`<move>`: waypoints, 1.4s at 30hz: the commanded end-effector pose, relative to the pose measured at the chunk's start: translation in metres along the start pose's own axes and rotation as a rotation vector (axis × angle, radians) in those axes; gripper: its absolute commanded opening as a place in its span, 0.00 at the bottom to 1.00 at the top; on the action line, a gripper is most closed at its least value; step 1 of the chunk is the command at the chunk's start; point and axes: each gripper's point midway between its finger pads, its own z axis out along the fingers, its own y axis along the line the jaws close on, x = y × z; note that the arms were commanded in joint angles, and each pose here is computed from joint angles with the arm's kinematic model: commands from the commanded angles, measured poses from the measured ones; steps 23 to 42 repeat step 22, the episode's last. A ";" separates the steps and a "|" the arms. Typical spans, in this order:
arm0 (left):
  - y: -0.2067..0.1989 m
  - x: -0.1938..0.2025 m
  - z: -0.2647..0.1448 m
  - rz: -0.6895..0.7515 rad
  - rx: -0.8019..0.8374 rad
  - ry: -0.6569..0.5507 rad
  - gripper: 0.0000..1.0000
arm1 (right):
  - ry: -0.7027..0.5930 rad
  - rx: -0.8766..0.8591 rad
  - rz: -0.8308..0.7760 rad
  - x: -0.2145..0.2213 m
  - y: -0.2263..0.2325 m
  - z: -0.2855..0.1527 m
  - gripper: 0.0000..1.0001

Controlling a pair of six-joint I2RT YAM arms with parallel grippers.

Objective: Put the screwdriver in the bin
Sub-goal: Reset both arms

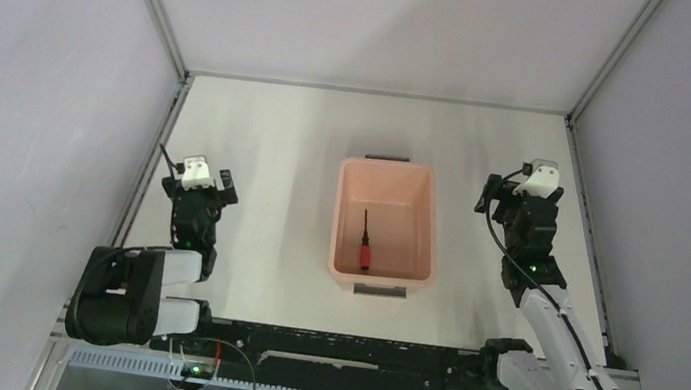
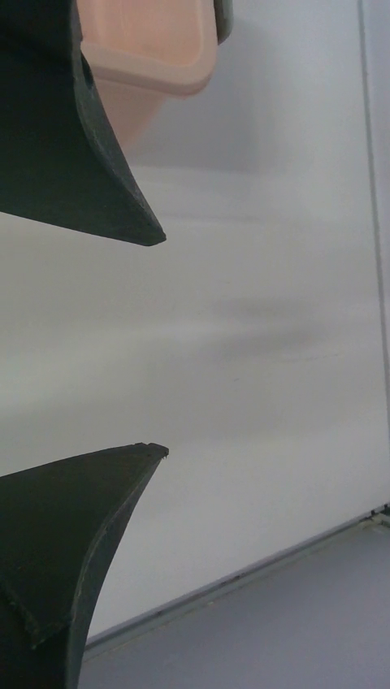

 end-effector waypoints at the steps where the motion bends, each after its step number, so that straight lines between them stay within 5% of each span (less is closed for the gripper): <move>1: -0.005 -0.029 0.008 -0.008 0.016 -0.083 0.98 | -0.066 0.117 0.117 -0.011 -0.024 0.009 1.00; 5: -0.005 -0.030 0.008 -0.009 0.017 -0.084 0.98 | -0.072 -0.096 0.090 -0.016 0.008 0.007 1.00; 9: -0.005 -0.030 0.009 -0.008 0.016 -0.084 0.98 | -0.058 0.048 0.227 -0.012 -0.010 0.010 1.00; 16: -0.005 -0.030 0.009 -0.009 0.017 -0.085 0.98 | -0.047 0.141 0.223 -0.017 -0.006 0.013 1.00; 42: -0.005 -0.030 0.009 -0.009 0.017 -0.084 0.98 | -0.032 0.148 0.241 -0.020 -0.009 0.019 1.00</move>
